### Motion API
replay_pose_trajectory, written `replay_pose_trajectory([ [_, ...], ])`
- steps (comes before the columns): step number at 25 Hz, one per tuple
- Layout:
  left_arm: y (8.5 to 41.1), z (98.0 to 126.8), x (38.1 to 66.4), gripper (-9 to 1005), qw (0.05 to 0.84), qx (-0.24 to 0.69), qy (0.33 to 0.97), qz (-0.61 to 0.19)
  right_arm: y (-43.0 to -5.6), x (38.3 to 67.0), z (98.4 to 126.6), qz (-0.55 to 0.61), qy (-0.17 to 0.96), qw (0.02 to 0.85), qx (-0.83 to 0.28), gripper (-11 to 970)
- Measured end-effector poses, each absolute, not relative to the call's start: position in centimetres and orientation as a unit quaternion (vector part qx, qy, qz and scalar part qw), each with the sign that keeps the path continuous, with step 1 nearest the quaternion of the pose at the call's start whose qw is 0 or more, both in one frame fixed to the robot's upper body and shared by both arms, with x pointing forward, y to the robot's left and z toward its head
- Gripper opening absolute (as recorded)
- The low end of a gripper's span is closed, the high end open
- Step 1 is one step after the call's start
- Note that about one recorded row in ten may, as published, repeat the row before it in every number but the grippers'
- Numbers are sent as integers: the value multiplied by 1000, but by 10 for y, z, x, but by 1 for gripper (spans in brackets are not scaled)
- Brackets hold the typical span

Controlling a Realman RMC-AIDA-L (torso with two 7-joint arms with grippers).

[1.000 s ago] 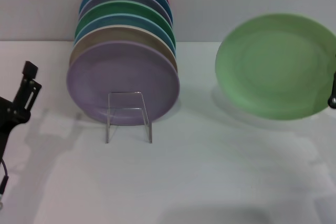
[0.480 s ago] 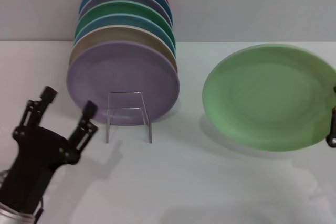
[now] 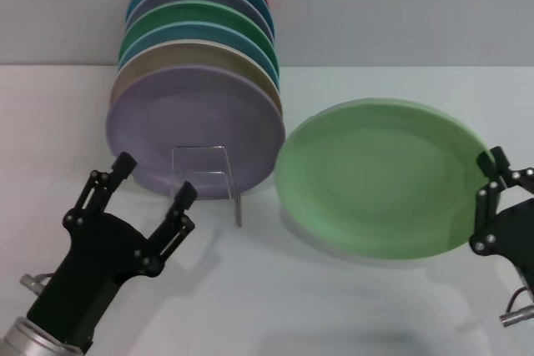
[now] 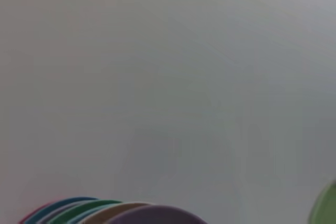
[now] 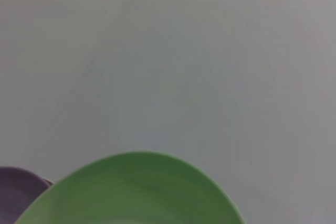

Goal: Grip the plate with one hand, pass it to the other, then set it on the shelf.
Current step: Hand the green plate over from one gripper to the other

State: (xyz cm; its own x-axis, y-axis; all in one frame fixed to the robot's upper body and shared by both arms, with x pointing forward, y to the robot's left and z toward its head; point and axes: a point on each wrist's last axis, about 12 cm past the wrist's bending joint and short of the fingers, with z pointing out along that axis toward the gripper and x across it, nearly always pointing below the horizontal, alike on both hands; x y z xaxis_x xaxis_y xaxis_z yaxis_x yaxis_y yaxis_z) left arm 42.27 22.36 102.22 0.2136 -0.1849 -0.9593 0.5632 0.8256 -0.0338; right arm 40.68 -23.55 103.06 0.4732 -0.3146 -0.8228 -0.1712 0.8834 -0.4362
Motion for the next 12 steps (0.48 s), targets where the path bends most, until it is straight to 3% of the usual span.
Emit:
replay_pose_trajectory([
  [12, 217, 1016, 427, 810, 738, 186, 598, -251, -215, 403, 1032, -46, 500, 822, -267, 20],
])
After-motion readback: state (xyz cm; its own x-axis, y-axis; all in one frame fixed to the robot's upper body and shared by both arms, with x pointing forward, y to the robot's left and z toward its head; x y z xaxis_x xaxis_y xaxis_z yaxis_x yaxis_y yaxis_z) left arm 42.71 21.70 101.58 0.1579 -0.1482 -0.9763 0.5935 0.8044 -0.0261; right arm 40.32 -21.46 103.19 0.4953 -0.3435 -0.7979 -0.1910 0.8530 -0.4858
